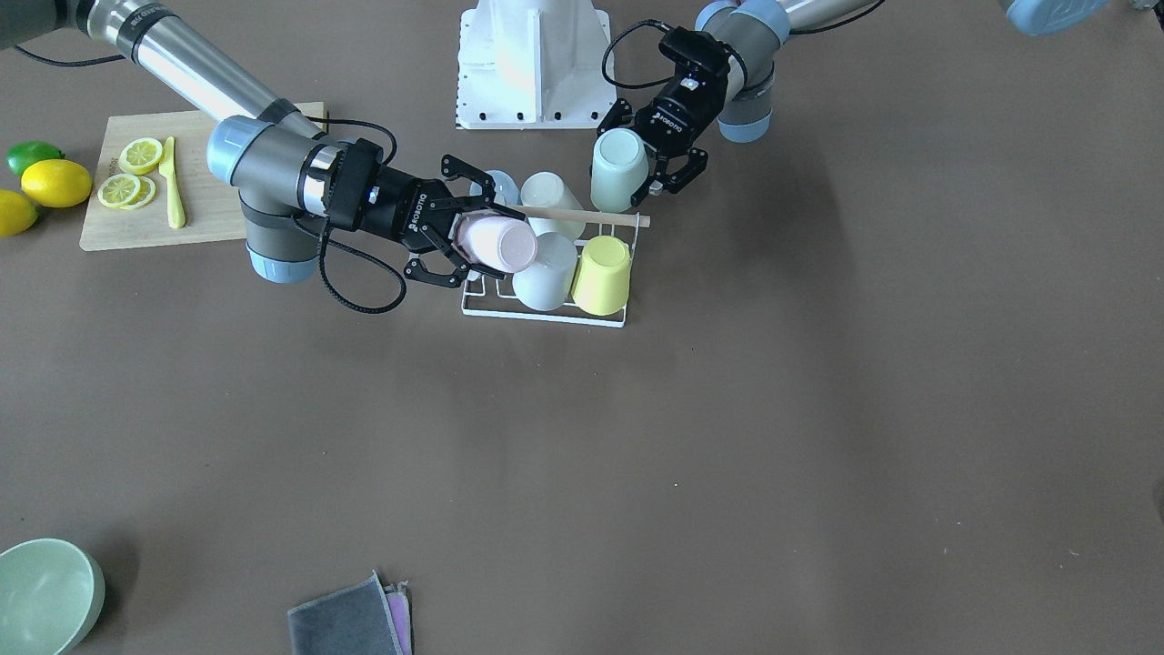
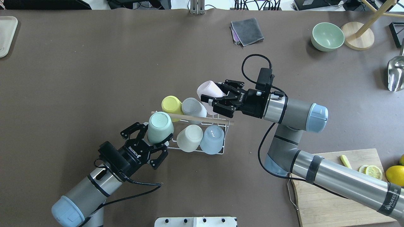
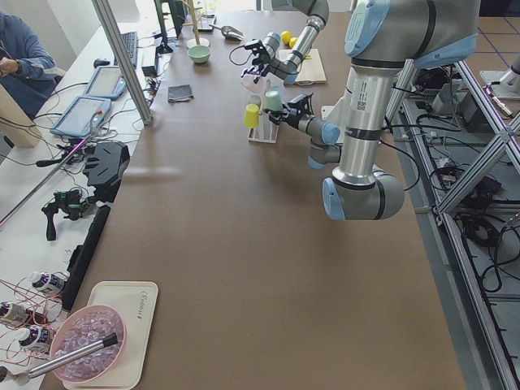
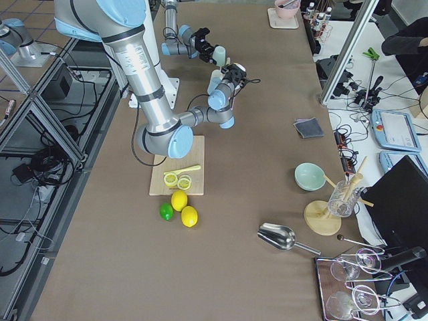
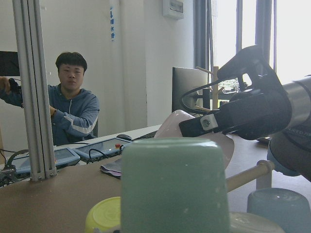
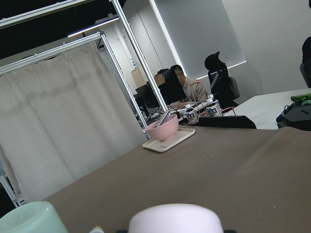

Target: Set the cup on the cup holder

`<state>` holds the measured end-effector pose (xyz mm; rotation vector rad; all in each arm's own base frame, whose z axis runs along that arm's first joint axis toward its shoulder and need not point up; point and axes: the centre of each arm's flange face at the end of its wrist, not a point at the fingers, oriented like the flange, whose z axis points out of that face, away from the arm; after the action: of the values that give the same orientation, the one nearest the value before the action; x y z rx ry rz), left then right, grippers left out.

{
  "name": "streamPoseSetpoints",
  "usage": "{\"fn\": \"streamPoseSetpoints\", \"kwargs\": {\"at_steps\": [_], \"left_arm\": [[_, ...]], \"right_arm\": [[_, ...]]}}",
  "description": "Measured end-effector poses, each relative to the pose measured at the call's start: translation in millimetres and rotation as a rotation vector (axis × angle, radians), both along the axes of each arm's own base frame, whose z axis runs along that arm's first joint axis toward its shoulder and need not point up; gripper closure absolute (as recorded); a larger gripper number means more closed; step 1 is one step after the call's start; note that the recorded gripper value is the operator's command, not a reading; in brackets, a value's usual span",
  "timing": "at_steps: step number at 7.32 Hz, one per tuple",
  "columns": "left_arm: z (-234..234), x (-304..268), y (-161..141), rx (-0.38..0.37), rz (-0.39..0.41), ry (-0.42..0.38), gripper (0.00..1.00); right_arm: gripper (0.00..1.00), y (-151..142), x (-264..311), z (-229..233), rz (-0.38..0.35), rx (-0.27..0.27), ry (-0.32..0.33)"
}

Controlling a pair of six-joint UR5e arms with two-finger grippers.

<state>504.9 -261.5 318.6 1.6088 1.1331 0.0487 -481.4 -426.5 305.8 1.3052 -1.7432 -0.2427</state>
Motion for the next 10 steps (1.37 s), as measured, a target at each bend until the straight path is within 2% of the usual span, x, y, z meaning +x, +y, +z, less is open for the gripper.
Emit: {"fn": "streamPoseSetpoints", "kwargs": {"at_steps": [1,3,6,7,8,10], "left_arm": [[1,0,0,0.0,-0.001,-0.003,0.03],[3,0,-1,0.001,-0.002,-0.008,0.03],[6,-3,-4,-0.001,-0.009,-0.011,0.03],[6,-6,-8,-0.001,-0.015,-0.009,0.03],[3,-12,-10,0.001,-0.021,0.0,0.02],[-8,-45,-7,0.004,-0.022,-0.008,0.02]], "right_arm": [[1.0,1,1,2,0.0,0.002,-0.002],[0.81,1,1,1,0.002,0.002,-0.005],[0.78,1,1,2,0.0,0.002,-0.005],[0.67,2,2,4,-0.001,0.003,-0.007],[0.01,4,4,7,-0.004,0.005,-0.013],[0.0,6,9,12,-0.006,0.009,-0.025]]}}
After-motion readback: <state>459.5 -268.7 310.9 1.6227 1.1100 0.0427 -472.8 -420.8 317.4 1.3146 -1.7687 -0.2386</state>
